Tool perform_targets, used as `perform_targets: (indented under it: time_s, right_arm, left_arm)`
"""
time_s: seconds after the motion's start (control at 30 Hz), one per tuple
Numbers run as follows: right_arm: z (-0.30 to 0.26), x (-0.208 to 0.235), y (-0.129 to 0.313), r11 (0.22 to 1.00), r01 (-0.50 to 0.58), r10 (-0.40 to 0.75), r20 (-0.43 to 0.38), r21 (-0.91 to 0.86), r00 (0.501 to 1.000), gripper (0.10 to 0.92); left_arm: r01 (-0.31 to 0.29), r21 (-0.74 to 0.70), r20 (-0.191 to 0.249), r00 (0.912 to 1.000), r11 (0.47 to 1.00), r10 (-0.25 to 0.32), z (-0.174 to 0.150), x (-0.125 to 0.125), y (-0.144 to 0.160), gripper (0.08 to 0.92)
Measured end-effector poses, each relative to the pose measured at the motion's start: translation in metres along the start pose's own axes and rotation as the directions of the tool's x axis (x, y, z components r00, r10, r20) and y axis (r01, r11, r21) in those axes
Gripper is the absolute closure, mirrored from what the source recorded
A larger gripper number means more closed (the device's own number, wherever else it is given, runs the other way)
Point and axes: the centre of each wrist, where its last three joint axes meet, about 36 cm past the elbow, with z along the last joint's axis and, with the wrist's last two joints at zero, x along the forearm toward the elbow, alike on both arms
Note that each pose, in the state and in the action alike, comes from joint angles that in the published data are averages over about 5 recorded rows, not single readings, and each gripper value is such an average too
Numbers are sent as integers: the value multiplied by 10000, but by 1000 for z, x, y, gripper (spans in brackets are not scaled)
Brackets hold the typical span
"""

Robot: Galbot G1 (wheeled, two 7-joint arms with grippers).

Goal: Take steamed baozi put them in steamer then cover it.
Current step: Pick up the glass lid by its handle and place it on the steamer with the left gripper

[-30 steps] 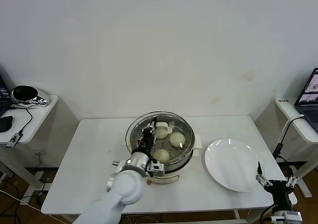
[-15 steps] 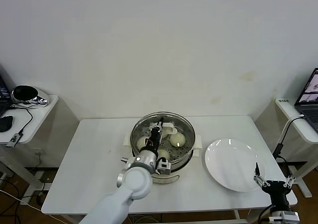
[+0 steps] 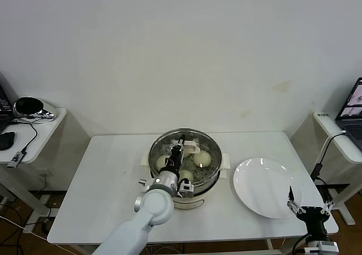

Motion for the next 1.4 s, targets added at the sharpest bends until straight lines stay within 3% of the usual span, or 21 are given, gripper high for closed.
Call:
perform_targets:
  time_s: [0.8, 1.13, 1.4]
  right_arm:
    - [3, 1, 5, 9999, 133, -133, -28, 0, 9999, 200]
    - [3, 1, 7, 9999, 160, -160, -45, -10, 9999, 200]
    - [4, 1, 7, 9998, 209, -209, -50, -2, 9998, 200]
  left_arm:
    - [-169, 520, 2, 9999, 9985, 169, -6, 6, -9, 846]
    - [-74, 1078, 57, 10000, 9941, 68, -1, 24, -4, 580]
    - [379, 2372, 256, 9986, 9707, -452, 14, 73, 12, 346]
